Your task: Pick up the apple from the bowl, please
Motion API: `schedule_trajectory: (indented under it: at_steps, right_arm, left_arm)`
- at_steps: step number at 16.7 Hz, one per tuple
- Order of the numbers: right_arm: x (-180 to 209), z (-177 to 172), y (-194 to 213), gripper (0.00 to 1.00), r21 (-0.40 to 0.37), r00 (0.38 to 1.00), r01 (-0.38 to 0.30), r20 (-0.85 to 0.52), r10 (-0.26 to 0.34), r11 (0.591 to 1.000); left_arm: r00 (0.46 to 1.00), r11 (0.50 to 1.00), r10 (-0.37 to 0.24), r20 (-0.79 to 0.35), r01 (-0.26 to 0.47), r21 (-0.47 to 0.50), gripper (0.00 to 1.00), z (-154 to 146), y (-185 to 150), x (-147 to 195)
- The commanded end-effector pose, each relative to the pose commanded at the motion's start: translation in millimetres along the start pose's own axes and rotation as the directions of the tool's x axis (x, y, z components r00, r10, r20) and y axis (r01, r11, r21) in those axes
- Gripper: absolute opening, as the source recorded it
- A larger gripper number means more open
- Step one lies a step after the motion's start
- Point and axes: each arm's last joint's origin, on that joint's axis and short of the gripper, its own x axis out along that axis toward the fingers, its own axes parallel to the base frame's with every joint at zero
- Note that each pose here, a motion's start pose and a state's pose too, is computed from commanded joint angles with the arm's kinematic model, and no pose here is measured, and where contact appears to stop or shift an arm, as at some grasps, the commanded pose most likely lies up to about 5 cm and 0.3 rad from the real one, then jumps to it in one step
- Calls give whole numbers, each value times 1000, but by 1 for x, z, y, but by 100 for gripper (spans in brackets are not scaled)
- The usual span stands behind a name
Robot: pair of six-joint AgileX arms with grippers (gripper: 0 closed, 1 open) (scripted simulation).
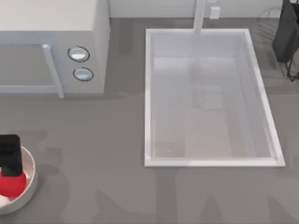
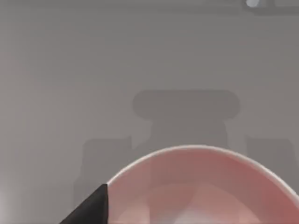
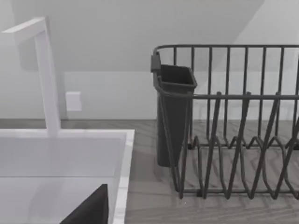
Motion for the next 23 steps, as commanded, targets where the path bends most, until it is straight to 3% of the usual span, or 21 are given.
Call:
schedule_trajectory:
  at_steps: [3,6,9,12,18,23]
  right_arm:
    - [0,0,0,100,0,1000,0,0,0,1000]
    - [0,0,0,100,0,1000,0,0,0,1000]
    - [0,0,0,100,0,1000,0,0,0,1000]
    - [0,0,0,100,0,1000,0,0,0,1000]
    - [0,0,0,100,0,1000,0,0,0,1000]
    - [0,0,0,100,0,1000,0,0,0,1000]
  left_arm:
    - [952,1000,0,-306,1,2,100,23,-1,19]
    - [837,1000,4,-547,-1,5,100,40,-3,43]
    - [723,1000,9,-690,-3,10,100,50,-5,61]
    - [669,1000,11,-743,-4,12,100,55,-5,70]
    - [666,1000,12,-745,-7,9,100,52,-4,73]
    - [673,1000,11,-739,-5,10,100,21,-5,110]
